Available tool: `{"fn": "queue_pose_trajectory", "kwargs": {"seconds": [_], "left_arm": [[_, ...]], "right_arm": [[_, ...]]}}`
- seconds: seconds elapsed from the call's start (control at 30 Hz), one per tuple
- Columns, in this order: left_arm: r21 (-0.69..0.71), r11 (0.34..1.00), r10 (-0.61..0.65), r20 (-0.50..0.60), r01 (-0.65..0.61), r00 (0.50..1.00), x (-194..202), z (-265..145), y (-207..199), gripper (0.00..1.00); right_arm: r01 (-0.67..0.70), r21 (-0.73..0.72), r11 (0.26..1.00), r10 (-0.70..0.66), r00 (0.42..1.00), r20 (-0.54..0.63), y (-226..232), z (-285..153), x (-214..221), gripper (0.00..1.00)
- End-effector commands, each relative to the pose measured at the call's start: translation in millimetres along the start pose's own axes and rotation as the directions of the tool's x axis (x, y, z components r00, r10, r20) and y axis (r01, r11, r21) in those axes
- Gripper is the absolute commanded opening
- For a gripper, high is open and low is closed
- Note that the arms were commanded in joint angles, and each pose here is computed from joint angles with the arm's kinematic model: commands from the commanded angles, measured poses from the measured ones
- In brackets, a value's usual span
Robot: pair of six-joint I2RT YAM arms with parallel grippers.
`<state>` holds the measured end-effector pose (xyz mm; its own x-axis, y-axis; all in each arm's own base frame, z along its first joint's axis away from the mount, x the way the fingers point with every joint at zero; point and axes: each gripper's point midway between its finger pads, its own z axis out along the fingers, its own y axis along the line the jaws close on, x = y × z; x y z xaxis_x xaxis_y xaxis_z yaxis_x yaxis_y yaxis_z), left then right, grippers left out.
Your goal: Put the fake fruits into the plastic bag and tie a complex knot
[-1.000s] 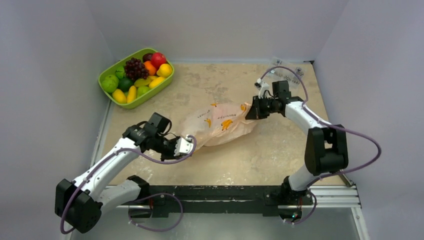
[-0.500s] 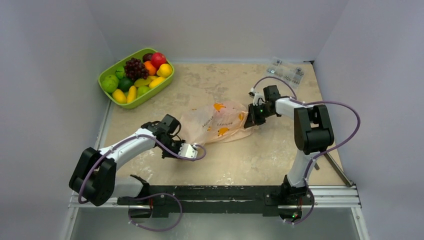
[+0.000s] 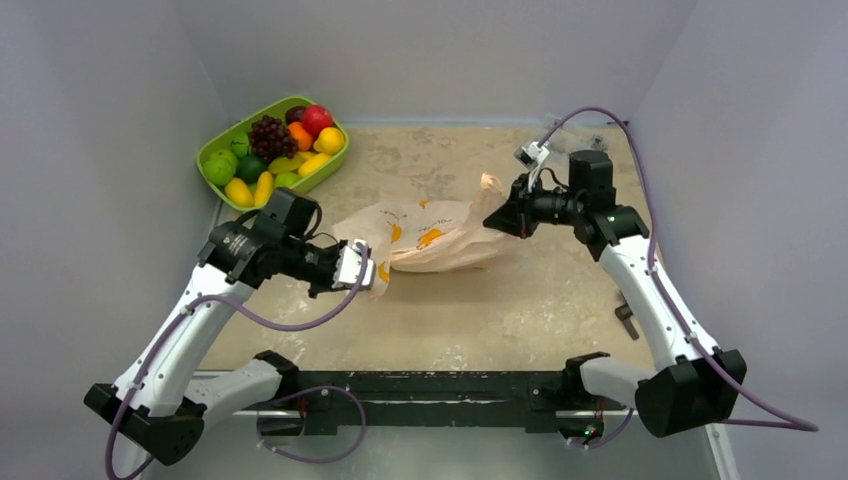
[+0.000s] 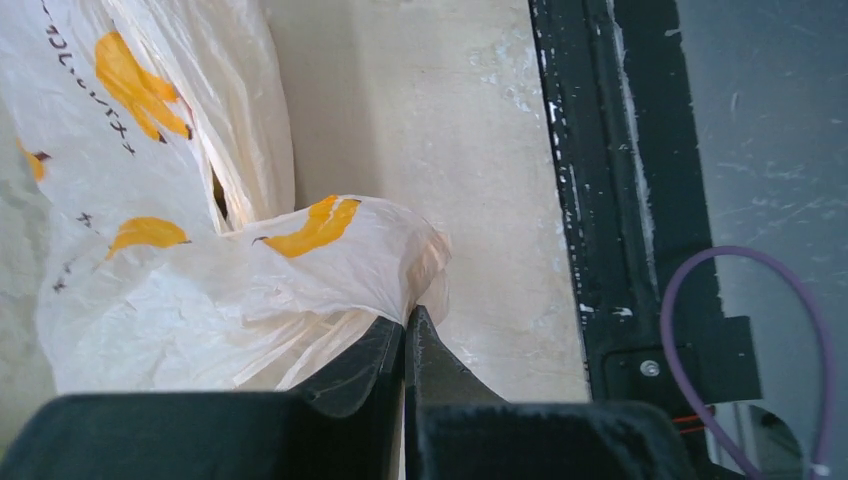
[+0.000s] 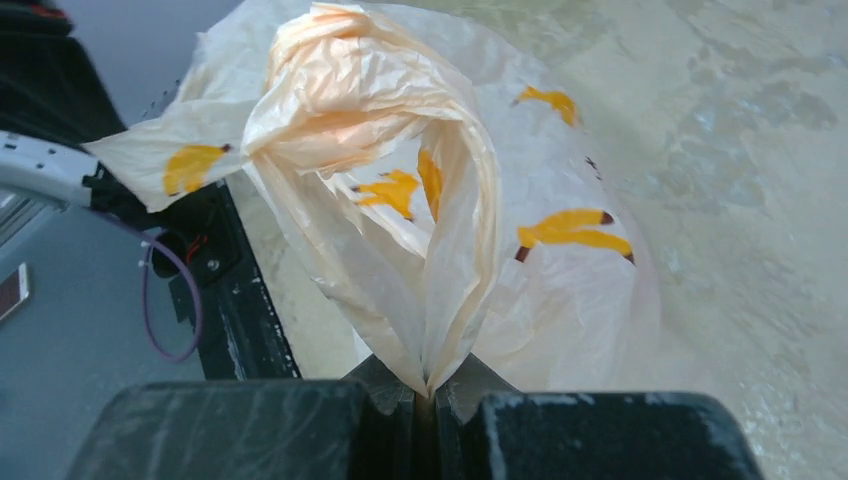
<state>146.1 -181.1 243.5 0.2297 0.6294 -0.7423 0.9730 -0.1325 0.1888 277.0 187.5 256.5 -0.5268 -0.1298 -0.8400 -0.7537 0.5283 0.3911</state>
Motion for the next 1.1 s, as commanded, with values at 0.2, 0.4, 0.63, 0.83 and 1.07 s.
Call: {"fn": "queue_pose_trajectory", "kwargs": {"seconds": [0.2, 0.4, 0.63, 0.83, 1.07], "left_arm": [[-0.135, 0.925, -0.323, 0.220, 0.356, 0.921, -43.7, -53.1, 34.8, 0.36], [-0.243, 0.901, -0.244, 0.404, 0.360, 0.882, -106.8, -96.8, 68.7, 1.00], [-0.169, 0.926, -0.241, 0.424, 0.338, 0.873, -157.4, -81.6, 139.9, 0.97], [-0.067, 0.950, -0.255, 0.402, 0.306, 0.879, -186.5, -28.7, 170.4, 1.00], [-0.034, 0.958, -0.250, 0.387, 0.285, 0.888, -192.8, 15.0, 183.1, 0.98]], "right_arm": [[0.192, -0.026, 0.981, -0.188, 0.975, 0.116, 37.6, 0.1, -37.8, 0.00], [0.319, -0.110, 0.941, -0.302, 0.942, 0.145, 44.9, 10.4, -56.5, 0.00], [0.520, -0.309, 0.797, -0.522, 0.849, 0.083, 50.3, 19.3, -51.7, 0.01], [0.596, -0.372, 0.712, -0.592, 0.794, 0.138, 54.9, 27.2, -55.5, 0.01], [0.622, -0.407, 0.669, -0.622, 0.768, 0.152, 51.2, 36.4, -54.4, 0.01]]}}
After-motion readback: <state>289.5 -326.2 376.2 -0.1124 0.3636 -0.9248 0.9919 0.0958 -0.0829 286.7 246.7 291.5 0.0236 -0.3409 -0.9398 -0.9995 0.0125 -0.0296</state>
